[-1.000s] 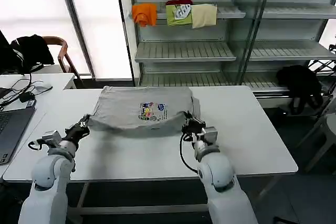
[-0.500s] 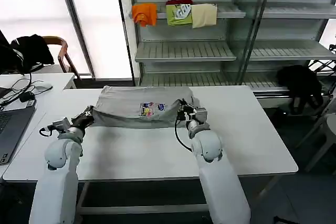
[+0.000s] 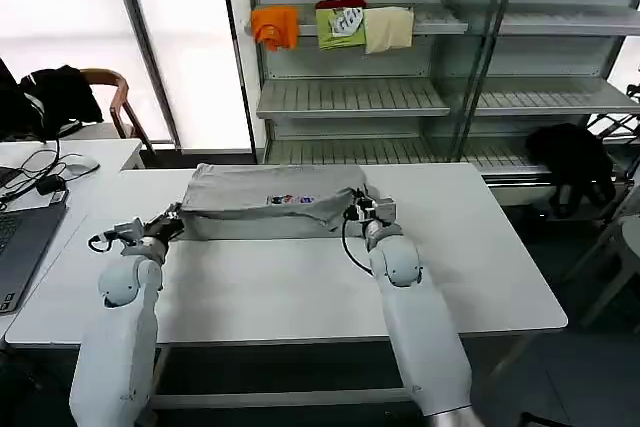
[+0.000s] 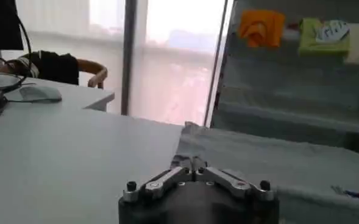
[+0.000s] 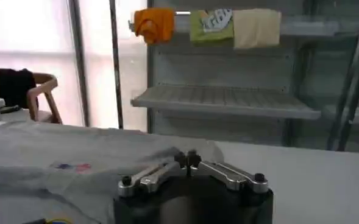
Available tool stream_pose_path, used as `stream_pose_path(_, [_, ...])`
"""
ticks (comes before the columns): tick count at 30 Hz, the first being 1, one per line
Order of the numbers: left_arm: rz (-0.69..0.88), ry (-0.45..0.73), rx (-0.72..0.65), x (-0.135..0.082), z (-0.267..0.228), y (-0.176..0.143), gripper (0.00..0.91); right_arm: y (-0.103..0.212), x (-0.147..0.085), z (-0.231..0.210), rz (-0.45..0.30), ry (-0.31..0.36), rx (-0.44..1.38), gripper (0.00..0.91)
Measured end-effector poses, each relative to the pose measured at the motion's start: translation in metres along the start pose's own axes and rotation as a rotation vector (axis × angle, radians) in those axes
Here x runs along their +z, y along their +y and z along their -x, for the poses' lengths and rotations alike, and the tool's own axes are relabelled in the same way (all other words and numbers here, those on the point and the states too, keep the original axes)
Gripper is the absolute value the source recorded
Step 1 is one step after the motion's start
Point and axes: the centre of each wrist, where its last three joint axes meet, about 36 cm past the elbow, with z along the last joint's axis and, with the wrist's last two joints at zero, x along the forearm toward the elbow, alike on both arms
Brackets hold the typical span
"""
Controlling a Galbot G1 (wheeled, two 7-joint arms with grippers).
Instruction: Fold and organize the clothes.
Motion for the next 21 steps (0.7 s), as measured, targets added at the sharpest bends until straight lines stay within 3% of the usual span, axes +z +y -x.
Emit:
stream_pose_path(14, [0.026, -0.025, -0.004, -0.004, -0.009, 0.003, 0.907, -0.019, 0.001, 0.022, 0.012, -0.081, 0.071, 0.907])
stream_pose_path(21, [0.058, -0.013, 0.001, -0.007, -0.021, 0.004, 0.907, -0.013, 0.002, 0.012, 0.016, -0.084, 0.055, 0.907])
